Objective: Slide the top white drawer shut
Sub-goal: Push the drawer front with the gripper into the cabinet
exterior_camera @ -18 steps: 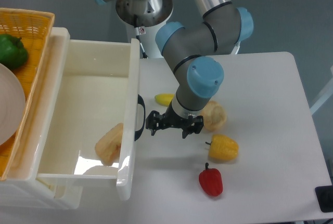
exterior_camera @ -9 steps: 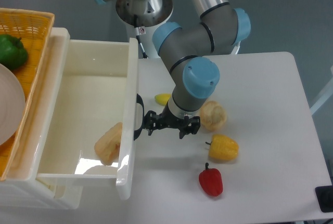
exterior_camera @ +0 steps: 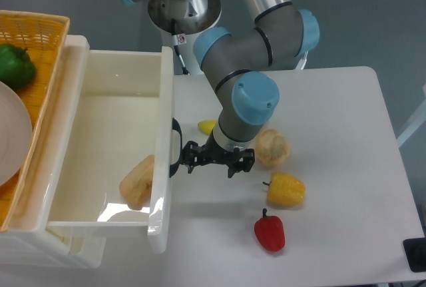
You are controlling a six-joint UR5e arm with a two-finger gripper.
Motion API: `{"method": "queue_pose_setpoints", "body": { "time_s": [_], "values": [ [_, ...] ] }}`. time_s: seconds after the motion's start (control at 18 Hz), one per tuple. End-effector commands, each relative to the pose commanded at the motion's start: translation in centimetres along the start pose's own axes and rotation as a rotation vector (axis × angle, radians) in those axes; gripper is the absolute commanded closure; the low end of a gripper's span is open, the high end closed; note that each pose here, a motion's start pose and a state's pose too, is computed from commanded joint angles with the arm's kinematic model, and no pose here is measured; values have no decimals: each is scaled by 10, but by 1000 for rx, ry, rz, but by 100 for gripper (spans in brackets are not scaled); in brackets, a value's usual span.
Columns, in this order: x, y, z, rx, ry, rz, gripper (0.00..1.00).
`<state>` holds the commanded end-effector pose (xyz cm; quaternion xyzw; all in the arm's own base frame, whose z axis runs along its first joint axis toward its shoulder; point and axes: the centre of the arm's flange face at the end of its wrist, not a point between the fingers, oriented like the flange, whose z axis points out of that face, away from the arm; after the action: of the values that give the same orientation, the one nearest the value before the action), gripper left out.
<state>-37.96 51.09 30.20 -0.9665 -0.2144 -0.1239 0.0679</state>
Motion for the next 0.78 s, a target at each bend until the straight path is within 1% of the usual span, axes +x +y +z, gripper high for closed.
{"method": "queue_pose_setpoints", "body": {
  "time_s": [0.28,0.78],
  "values": [
    [11,-2,-3,14,16,13,0],
    [34,-5,1,6,13,46,0]
  ]
}}
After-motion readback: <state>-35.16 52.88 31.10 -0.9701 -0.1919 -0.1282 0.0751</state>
